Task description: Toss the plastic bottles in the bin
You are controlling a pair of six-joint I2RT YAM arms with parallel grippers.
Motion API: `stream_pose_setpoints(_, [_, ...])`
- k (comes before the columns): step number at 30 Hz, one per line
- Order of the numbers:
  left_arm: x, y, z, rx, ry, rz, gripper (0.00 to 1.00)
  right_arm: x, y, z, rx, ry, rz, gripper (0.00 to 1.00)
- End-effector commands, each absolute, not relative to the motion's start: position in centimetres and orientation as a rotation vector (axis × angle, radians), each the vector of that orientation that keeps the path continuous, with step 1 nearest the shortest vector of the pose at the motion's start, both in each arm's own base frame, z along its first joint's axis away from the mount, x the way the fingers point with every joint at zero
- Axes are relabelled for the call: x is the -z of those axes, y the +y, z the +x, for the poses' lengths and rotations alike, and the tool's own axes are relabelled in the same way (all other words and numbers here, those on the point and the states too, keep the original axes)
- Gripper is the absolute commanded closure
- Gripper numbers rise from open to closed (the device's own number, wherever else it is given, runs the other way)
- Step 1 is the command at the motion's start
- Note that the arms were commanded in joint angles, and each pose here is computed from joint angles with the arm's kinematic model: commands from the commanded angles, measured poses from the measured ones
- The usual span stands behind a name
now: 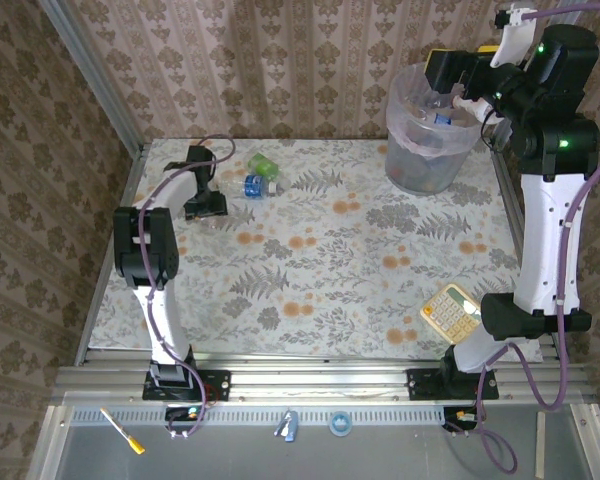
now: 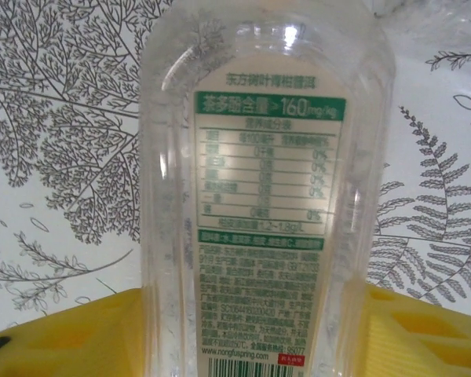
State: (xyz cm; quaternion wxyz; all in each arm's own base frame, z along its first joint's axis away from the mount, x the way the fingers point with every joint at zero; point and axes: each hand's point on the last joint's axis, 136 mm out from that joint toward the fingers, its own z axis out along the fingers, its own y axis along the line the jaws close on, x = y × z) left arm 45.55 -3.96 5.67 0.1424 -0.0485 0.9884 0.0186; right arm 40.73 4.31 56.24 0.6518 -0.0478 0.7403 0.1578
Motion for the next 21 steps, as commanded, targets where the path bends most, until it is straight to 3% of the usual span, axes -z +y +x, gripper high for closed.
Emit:
stream_pose_setpoints(1, [-5.3,-2.9,44.7,-0.043,2.862,-0.174,0.45,-56.9,5.5,39.4,-0.412,1.657,-0.148,0.00])
stream_pose_setpoints(11, [-10.8,-1.8,42.3,-0.003,2.687,-0.214,0.54,-56.5,5.4,39.9,-0.416,1.654,-0.127,0.00])
stream_pose_setpoints(21, [-23.7,-5.0,42.3,0.178,2.271,-0.007,0.60,-56.1,5.7,40.9,-0.458,1.673,-0.109,0.00])
